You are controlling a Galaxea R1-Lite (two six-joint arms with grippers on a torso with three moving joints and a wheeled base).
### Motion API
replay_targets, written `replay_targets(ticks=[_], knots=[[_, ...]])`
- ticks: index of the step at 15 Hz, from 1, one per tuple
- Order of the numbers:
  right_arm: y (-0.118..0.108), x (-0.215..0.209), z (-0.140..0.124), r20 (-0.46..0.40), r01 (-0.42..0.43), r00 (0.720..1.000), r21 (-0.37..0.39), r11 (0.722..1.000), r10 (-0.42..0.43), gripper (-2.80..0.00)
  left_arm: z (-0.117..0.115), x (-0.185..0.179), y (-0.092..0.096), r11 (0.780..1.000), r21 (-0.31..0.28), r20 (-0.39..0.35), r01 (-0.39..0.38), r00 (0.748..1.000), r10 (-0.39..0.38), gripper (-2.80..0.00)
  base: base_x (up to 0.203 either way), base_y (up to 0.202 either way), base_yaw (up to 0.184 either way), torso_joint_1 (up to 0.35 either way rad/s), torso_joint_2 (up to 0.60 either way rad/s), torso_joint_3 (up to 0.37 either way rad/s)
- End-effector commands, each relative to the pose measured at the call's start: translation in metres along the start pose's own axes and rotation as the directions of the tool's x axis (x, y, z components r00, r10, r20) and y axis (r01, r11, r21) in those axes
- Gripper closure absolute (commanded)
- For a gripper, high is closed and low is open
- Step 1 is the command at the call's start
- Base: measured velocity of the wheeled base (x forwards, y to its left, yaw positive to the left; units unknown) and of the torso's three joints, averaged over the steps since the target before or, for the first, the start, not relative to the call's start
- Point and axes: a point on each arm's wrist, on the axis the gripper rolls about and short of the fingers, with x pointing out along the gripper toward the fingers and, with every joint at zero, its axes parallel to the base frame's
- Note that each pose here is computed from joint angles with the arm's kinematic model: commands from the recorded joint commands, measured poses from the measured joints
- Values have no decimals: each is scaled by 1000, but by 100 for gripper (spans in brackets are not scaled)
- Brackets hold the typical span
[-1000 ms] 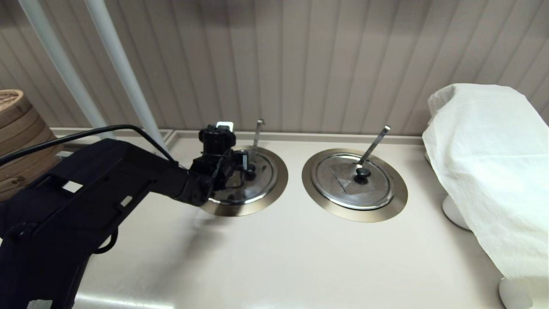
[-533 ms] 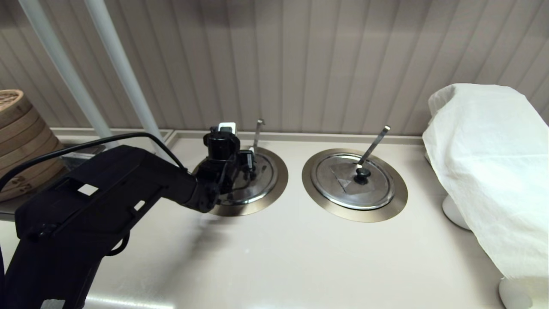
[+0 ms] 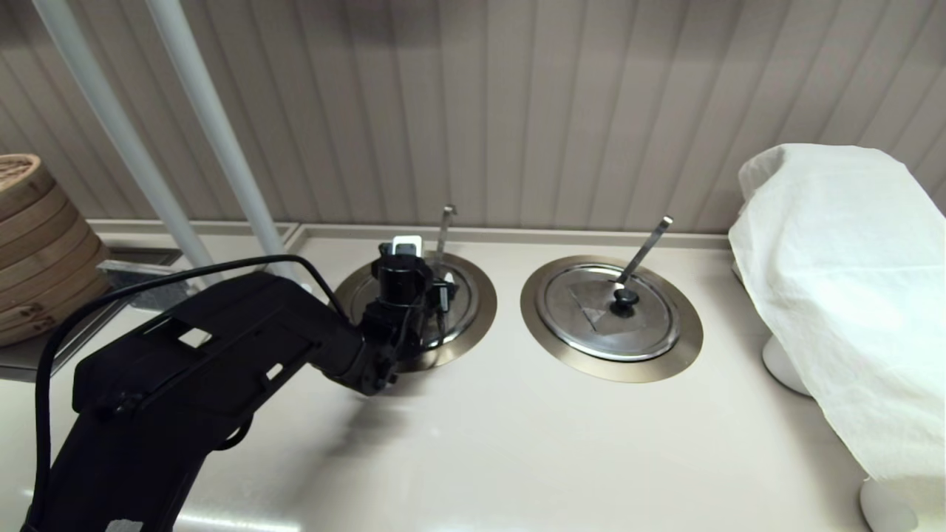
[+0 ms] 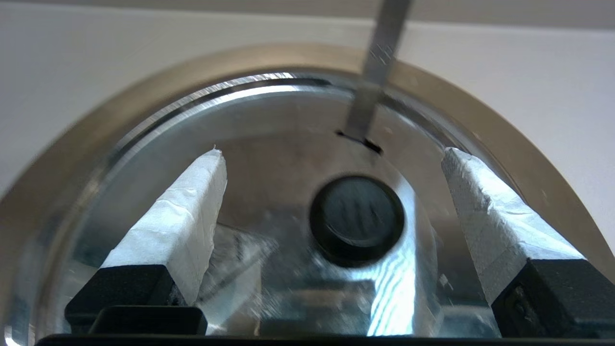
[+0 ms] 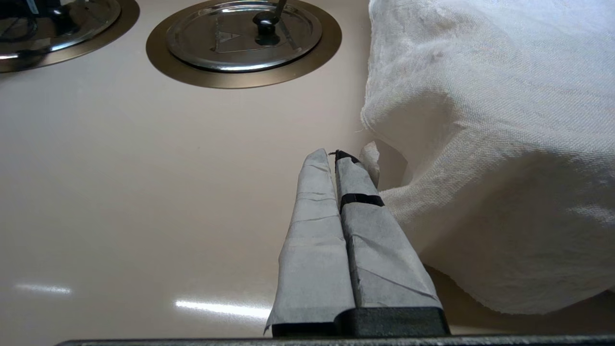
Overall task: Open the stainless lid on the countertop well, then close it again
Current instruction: Open the lid
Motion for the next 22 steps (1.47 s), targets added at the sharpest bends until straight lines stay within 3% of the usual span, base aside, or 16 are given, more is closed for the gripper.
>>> replay_targets(ticks=[1, 11, 22], knots=[[0, 0, 0, 1, -2, 1000, -1, 1000, 2, 0, -5, -3, -2, 1000, 7, -15, 7, 1000, -6, -280, 0, 0, 0, 0, 0, 0], [0, 0, 0, 1, 0, 1000, -1, 1000, 0, 0, -29, 7, -6, 1000, 18, -42, -1, 999, 2, -280, 0, 0, 0, 0, 0, 0], [0, 0, 0, 1, -2, 1000, -1, 1000, 2, 0, -38, 22, 14, 999, 8, -48, -42, 998, 42, -280, 0, 0, 0, 0, 0, 0]])
